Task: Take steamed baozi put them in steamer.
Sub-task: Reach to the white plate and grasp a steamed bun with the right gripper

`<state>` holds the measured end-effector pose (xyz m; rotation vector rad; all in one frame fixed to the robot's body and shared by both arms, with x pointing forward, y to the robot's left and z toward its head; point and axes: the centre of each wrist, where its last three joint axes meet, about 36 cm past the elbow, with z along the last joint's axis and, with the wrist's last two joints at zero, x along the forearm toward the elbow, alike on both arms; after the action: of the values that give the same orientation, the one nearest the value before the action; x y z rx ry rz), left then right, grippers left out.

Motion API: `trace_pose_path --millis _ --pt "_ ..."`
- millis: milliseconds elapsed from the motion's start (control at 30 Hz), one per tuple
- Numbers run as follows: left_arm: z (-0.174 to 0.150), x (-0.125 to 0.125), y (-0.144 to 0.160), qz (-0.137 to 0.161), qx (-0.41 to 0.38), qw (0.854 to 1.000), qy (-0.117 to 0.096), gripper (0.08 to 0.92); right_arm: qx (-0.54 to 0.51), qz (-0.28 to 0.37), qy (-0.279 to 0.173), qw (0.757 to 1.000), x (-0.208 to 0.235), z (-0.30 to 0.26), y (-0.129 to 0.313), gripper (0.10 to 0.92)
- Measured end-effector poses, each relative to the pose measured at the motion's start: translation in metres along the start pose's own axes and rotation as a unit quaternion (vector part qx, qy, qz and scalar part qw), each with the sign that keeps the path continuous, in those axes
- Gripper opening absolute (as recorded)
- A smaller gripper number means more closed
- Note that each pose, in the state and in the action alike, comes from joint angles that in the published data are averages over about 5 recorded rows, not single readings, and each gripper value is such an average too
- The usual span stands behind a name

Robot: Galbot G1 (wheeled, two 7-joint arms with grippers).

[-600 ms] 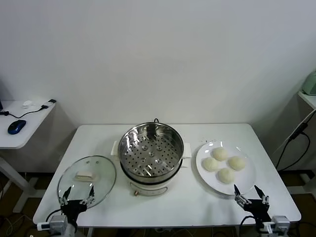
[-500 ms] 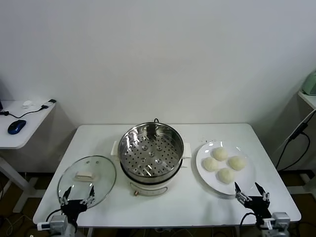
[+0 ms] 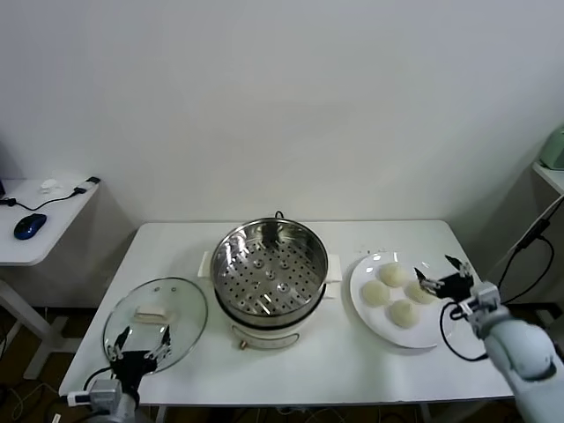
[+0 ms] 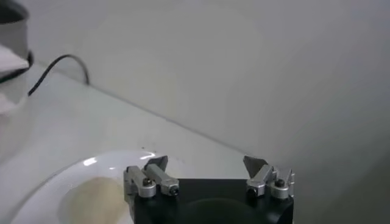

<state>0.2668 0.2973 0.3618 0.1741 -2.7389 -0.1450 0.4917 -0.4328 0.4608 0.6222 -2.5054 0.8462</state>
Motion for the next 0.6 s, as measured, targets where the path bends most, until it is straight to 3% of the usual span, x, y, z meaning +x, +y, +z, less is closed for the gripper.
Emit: trace_pose_path --millis 200,400,600 --pt "0.001 -0.001 -0.002 0.002 0.003 1.0 0.0 0.823 0.146 -0.132 0.021 0.98 -0.025 -0.031 -0.054 0.823" --pt "0.004 -0.002 -0.003 0.0 0.006 1.0 0.003 0.823 0.247 -0.248 0.073 0.934 -0.052 -0.062 -0.094 0.823" --pt "0.006 -0.002 -0.004 -0.001 0.009 1.0 0.003 0.823 0.301 -0.32 0.133 0.889 -0.083 -0.094 -0.115 0.823"
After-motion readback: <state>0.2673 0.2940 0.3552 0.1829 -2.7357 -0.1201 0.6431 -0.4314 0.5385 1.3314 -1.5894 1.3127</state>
